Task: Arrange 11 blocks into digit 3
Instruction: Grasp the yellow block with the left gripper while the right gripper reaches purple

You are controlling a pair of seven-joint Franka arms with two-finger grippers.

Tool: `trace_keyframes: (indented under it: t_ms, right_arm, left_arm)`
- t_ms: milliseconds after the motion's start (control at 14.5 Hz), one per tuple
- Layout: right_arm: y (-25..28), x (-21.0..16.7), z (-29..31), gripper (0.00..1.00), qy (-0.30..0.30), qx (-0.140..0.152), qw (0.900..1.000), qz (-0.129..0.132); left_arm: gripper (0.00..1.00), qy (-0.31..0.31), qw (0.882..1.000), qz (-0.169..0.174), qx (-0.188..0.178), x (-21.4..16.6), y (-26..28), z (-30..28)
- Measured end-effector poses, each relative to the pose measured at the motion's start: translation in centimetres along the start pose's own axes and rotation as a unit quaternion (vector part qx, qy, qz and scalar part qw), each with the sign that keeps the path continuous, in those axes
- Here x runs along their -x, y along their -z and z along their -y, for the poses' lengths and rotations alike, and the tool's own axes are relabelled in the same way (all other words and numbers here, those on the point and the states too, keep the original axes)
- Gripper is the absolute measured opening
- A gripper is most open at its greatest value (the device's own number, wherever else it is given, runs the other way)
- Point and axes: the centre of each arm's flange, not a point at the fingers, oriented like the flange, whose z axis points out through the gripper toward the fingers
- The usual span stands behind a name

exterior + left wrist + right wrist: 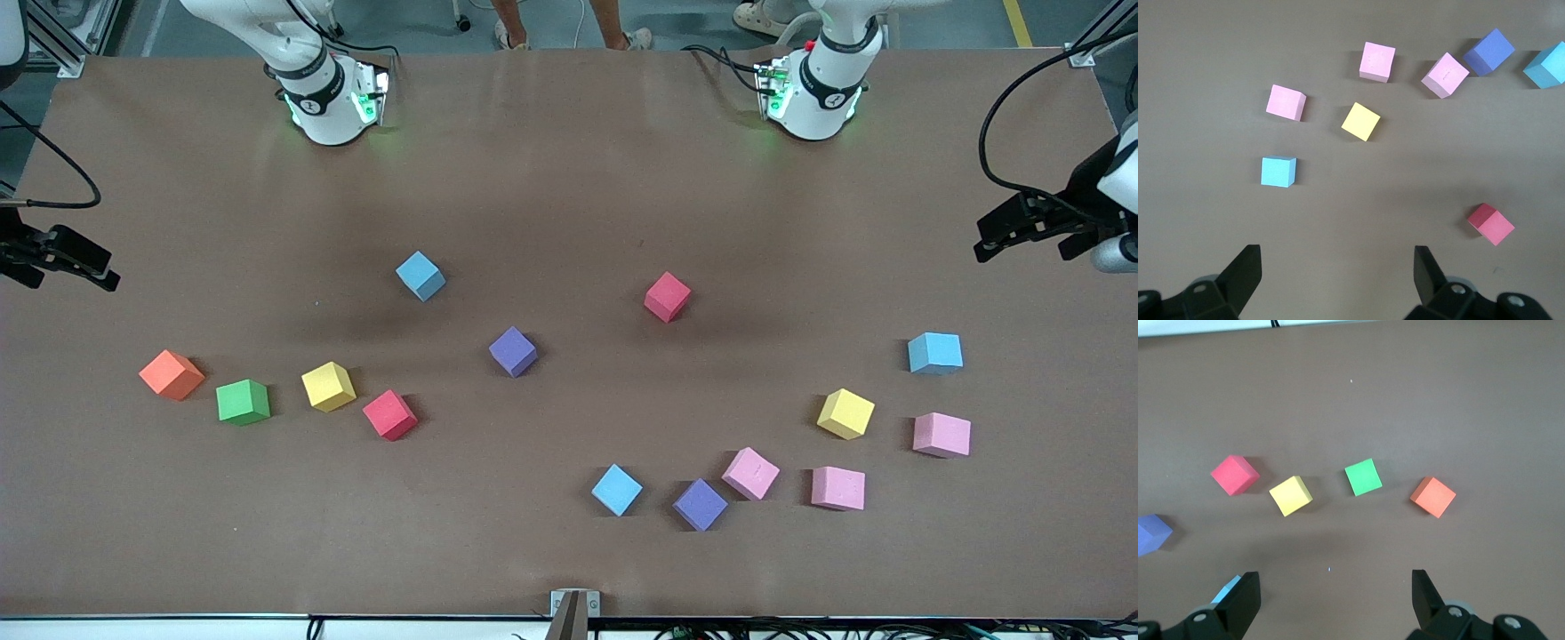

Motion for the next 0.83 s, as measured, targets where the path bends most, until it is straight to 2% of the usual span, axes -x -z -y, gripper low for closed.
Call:
trace_keyframes:
  t_ms: [276, 482, 620, 827]
  right_arm:
    - [0.7, -0.1, 0.1, 1.00, 0.001, 0.000, 1.000, -0.007]
    - [0.1, -0.3, 0.1, 1.00, 0.001, 0.000, 1.000, -0.001]
    - [-1.1, -0.6, 0.6, 1.00, 0.005, 0.000, 1.000, 0.012]
    - [-4.7, -1.3, 2.8, 1.00, 0.022, 0.000, 0.998, 0.052]
  left_arm:
    - [1.00, 0.003, 1.000, 0.001, 0.000, 0.0, 0.0, -0.2]
    - [1.00, 0.009, 0.999, 0.051, -0.003, 0.4, -2.1, 0.0]
    - [1.00, 0.012, 0.996, 0.084, -0.004, -0.6, -5.8, 0.2]
    - [1.00, 0.005, 0.994, 0.113, 0.000, -4.2, -14.6, -0.1]
